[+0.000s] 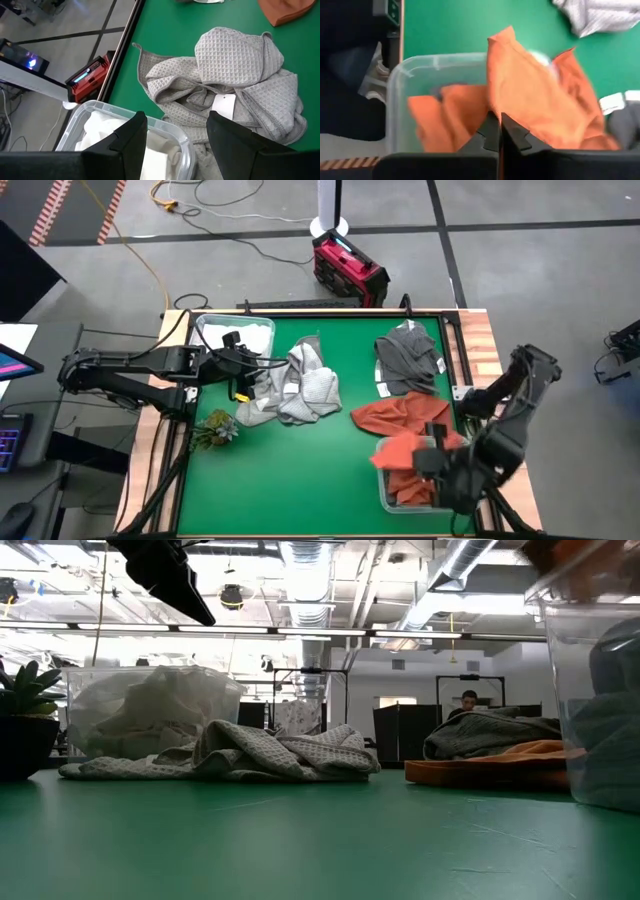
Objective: Sort towels by color in basket
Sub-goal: Put the orange towel into the bottom transparent bin
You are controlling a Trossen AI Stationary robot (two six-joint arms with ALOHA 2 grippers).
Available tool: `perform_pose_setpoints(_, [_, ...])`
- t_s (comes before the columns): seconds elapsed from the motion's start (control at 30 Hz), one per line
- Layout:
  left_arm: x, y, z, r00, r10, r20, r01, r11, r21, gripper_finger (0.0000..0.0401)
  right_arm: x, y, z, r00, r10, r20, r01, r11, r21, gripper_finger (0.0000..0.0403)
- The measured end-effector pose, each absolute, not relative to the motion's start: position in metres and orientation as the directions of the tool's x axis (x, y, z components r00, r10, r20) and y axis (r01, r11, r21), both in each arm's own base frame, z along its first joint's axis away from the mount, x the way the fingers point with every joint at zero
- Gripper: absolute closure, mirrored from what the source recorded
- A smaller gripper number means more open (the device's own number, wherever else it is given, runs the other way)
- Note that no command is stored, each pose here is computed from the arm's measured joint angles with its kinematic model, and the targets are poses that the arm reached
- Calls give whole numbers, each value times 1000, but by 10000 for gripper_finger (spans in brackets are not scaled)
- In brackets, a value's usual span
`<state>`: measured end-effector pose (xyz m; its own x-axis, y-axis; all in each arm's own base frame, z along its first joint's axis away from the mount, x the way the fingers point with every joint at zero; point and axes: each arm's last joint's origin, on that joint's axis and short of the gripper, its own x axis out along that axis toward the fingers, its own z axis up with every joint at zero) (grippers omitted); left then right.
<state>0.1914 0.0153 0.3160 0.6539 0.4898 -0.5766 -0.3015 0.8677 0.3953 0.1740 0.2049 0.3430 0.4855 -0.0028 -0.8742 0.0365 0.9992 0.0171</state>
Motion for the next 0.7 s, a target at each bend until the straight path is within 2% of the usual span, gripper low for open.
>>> perform_pose_setpoints(0.23, [192,15,316,656,490,-574,-303,867,395,205,161,235,323,386,24,-922,204,973,110,384])
perform_pose_setpoints(0.47, [192,15,316,656,490,-574,-305,868,393,205,161,243,299,185,-46,-982,429,902,38,384])
perform_pose_setpoints(0.7, [192,15,316,656,491,-573,-314,869,383,205,173,249,291,182,-26,-983,479,875,65,384])
